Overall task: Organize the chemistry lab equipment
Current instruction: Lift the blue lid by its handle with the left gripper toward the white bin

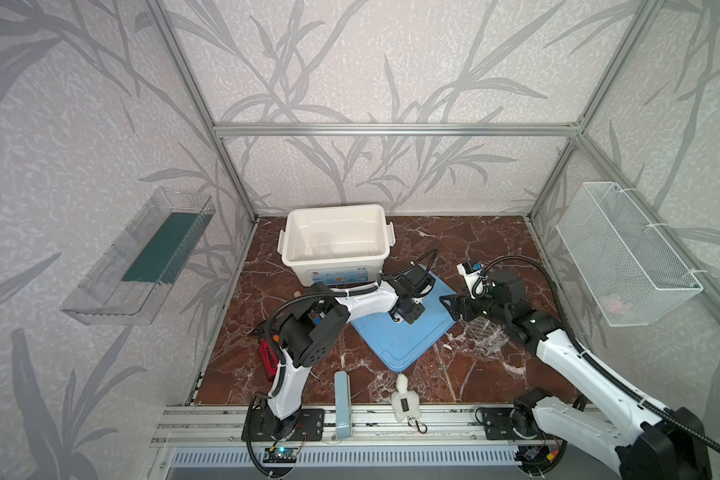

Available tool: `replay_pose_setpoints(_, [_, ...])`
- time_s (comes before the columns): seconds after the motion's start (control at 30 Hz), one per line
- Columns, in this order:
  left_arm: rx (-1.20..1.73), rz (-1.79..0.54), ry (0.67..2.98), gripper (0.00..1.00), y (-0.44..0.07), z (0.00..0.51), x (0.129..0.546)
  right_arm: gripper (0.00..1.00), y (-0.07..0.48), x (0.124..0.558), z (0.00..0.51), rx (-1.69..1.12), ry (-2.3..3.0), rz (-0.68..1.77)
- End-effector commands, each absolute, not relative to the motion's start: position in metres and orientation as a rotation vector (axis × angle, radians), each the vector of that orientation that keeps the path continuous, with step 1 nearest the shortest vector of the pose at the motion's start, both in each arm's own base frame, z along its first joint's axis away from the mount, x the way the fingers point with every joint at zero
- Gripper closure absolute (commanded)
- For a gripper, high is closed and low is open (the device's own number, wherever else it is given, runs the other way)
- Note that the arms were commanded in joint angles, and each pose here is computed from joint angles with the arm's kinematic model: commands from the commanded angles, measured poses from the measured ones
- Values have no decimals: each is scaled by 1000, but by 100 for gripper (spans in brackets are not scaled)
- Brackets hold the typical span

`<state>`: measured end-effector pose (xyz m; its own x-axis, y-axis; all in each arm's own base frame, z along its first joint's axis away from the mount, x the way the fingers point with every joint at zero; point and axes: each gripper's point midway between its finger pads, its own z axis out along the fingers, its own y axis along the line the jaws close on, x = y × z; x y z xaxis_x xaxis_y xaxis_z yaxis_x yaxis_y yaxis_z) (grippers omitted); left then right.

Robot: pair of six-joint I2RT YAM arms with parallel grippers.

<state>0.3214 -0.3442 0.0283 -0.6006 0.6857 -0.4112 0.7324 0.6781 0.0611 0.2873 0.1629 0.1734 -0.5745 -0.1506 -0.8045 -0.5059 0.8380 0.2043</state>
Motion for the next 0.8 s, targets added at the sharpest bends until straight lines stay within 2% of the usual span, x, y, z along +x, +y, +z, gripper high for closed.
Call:
replay_pose_setpoints(0.0, [1132, -146, 2527, 76, -337, 24, 312, 16, 160, 287, 175, -461, 2148, 520])
replay_pose_setpoints(0.1, [1114, -178, 2514, 83, -340, 36, 313, 16, 159, 287, 176, -460, 2144, 519])
replay_pose_setpoints(0.77, [1020, -184, 2432, 90, -336, 96, 324, 16, 145, 291, 192, -380, 2090, 468])
